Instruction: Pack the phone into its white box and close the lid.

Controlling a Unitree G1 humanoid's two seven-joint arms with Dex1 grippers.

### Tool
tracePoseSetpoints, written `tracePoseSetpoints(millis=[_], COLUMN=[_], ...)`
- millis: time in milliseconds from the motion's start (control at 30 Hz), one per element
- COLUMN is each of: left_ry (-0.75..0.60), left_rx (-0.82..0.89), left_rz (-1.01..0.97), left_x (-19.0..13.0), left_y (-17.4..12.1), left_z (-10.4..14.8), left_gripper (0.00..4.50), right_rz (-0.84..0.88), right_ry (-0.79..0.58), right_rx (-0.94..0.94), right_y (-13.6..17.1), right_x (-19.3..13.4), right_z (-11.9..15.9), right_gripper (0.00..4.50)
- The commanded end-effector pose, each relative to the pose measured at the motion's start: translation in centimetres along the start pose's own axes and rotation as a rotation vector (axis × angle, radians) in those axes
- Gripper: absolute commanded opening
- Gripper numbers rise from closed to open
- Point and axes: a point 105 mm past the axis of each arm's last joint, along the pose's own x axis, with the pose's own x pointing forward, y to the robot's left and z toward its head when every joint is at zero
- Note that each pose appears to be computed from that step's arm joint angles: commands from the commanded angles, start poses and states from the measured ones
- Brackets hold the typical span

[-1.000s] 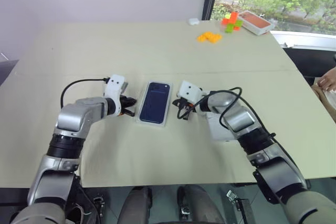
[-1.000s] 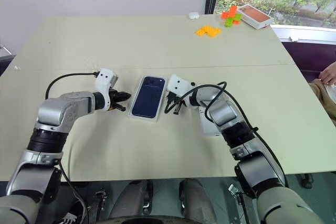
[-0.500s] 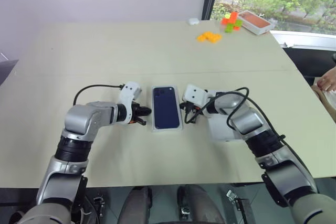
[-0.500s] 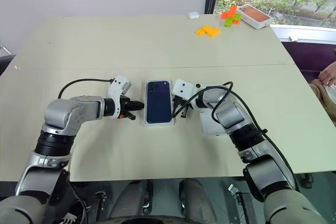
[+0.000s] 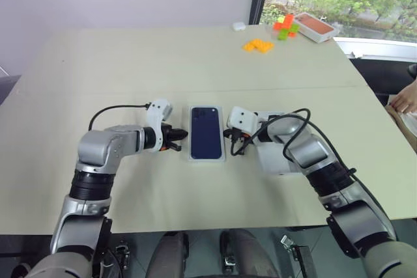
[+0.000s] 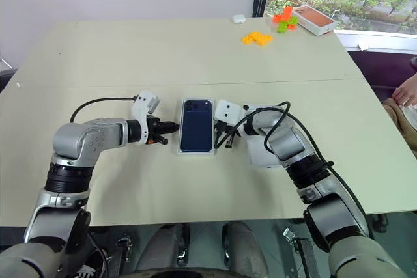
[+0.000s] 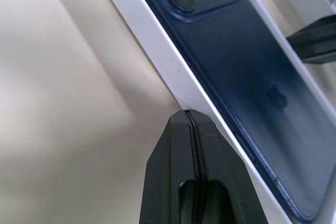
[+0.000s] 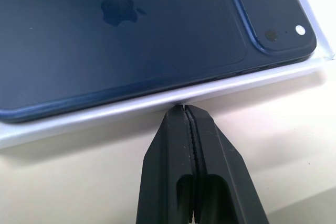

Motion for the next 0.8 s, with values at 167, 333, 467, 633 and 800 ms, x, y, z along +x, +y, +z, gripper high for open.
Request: tracePoseSetpoints(millis=[167, 333, 467, 633, 800], left_ry=[-0.064, -0.129, -0.112, -0.117, -0.011], left_rx=[0.051, 0.094, 0.095, 0.119, 0.170], left_rz=[-0.015, 0.058, 0.061, 0.132, 0.053], left_x=[-3.0, -4.3, -3.3, -0.8, 1.6], left_y=[0.6, 2.3, 2.4, 3.0, 0.8], left_z=[1.4, 2.1, 1.6, 2.3, 1.0], left_gripper=[0.00, 0.00, 0.00, 0.00, 0.00], right_rz=[-0.054, -0.106, -0.080, -0.100, -0.045], right_ry=[-0.060, -0.105, -0.078, 0.100, 0.027], right_rx=[-0.020, 0.027, 0.000, -0.221, -0.154], right_y=[-2.4, -4.3, -3.0, -2.0, -0.8], right_x=[-3.0, -4.7, -3.0, -1.0, -0.7], right_z=[1.6, 2.8, 2.2, -0.6, 0.8], right_gripper=[0.04, 0.04, 0.04, 0.04, 0.04])
